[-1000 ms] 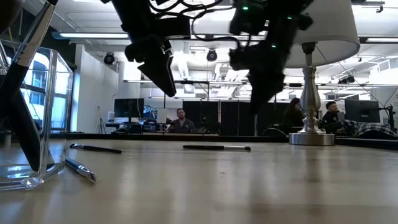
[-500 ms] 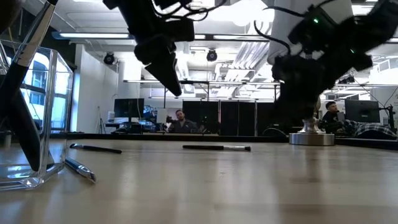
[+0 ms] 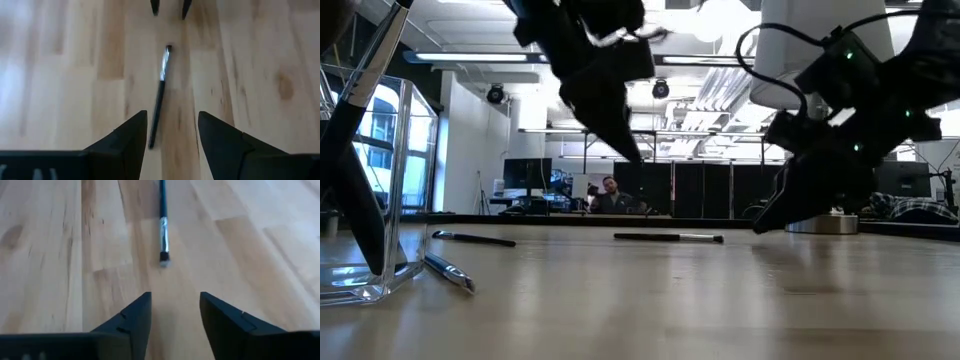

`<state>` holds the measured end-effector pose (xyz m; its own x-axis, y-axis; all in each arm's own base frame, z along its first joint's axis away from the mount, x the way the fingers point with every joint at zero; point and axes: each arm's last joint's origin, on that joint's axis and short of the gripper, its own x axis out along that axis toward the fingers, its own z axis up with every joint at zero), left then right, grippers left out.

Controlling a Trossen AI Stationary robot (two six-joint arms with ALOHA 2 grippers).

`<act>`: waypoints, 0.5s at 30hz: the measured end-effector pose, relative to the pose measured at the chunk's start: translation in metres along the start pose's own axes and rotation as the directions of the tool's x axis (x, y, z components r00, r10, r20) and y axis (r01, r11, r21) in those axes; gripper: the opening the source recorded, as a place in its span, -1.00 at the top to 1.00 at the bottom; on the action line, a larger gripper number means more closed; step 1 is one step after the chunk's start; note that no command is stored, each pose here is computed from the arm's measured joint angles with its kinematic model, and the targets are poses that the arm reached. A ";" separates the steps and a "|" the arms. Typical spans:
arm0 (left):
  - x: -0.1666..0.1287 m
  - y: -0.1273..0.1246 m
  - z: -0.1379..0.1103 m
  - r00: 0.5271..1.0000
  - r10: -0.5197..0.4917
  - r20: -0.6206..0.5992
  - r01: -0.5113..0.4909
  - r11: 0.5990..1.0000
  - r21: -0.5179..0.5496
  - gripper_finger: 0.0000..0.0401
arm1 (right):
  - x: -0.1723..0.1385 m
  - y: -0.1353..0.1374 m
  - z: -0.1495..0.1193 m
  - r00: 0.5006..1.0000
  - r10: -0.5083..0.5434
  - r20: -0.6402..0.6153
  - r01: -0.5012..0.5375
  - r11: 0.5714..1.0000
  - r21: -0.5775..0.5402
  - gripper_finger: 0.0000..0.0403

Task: Pick & Place Makeup Supplies
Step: Put the silver makeup brush into the transparent organizer

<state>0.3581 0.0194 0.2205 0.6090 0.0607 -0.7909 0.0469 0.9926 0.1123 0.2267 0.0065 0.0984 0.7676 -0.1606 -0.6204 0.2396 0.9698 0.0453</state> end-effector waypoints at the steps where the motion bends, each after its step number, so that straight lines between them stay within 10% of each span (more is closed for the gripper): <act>1: 0.006 -0.001 -0.003 1.000 -0.008 -0.026 0.008 1.000 0.001 0.14 | 0.004 0.001 -0.002 1.000 0.004 0.007 -0.004 1.000 0.002 0.16; 15: 0.020 -0.002 -0.005 0.999 -0.049 -0.017 0.048 0.997 -0.055 0.14 | 0.049 0.008 -0.004 0.995 -0.086 0.044 0.089 0.994 -0.066 0.20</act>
<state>0.3663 0.0186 0.2020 0.5926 0.0136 -0.8054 0.0323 0.9987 0.0406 0.2637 0.0072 0.0655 0.7695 -0.2516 -0.5870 0.2674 0.9616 -0.0616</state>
